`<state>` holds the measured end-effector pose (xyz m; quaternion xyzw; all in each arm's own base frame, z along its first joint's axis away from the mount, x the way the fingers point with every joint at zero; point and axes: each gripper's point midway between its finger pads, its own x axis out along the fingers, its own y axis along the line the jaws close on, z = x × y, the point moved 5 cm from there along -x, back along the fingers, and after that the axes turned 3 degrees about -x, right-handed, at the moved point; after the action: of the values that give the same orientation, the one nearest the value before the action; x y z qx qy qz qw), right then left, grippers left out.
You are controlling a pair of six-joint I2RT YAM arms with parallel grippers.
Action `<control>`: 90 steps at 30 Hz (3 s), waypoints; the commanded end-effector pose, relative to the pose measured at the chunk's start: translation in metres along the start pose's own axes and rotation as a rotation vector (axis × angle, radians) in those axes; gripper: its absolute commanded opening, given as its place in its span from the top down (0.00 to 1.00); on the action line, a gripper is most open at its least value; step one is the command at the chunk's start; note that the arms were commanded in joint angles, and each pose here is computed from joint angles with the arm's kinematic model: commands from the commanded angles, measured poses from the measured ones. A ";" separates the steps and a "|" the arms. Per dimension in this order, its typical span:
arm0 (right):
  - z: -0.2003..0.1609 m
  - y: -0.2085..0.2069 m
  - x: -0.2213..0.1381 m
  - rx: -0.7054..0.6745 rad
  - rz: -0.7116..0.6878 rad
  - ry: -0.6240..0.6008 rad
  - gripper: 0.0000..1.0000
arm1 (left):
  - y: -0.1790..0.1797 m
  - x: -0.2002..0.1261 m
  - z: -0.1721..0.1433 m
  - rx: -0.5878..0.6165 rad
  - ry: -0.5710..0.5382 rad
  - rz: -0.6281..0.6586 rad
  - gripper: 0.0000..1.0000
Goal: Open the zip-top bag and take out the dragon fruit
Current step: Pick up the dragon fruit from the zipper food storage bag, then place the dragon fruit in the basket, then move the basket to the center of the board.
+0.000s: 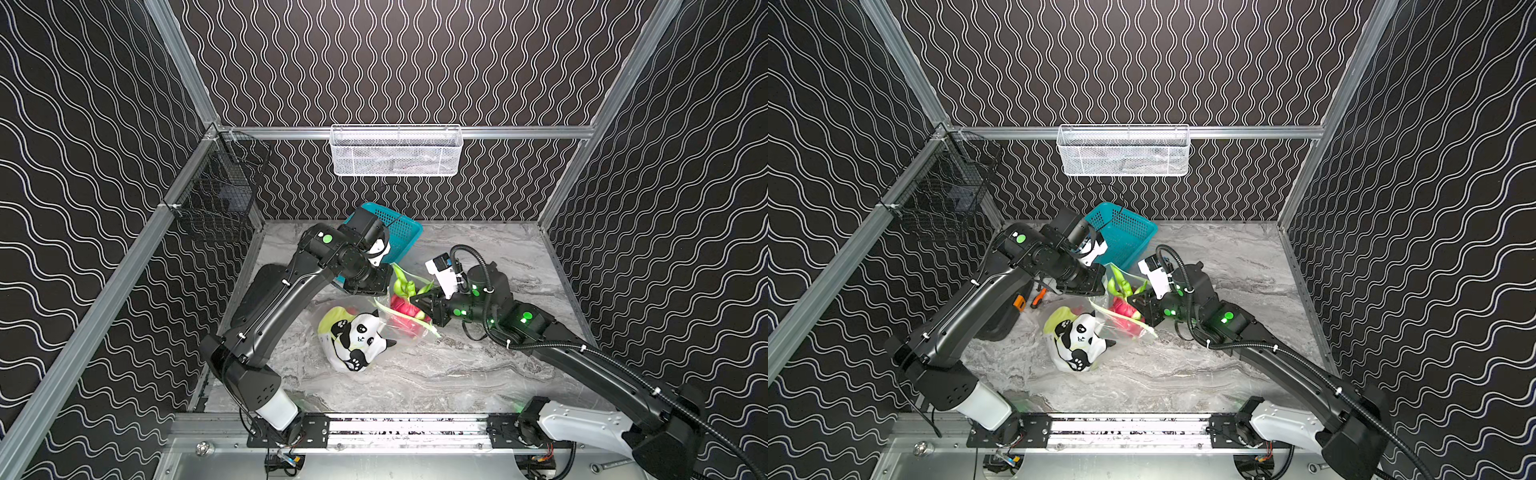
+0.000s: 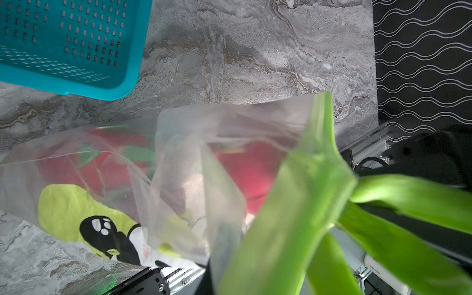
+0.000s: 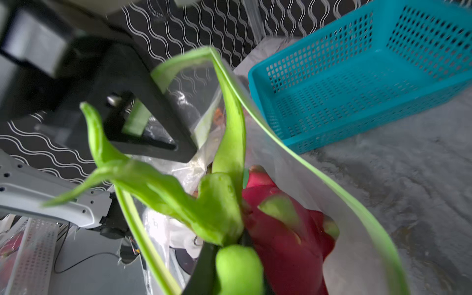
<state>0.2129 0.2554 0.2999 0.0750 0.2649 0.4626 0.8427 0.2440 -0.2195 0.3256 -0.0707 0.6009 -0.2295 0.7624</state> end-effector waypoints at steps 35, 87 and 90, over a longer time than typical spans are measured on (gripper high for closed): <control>0.069 -0.067 -0.090 0.121 -0.492 -0.305 0.97 | 0.011 -0.026 -0.007 -0.005 -0.077 -0.011 1.00; 0.074 -0.220 0.209 0.286 -0.132 -0.082 0.97 | 0.044 -0.058 -0.022 -0.065 -0.079 0.076 1.00; 0.069 -0.236 0.187 0.300 -0.237 -0.063 0.97 | 0.044 -0.059 -0.022 -0.062 -0.082 0.077 1.00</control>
<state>0.5020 0.3059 0.1988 0.2025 0.3048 0.3600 0.8582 0.2235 -0.1523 0.3526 -0.0869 0.5837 -0.1728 0.7886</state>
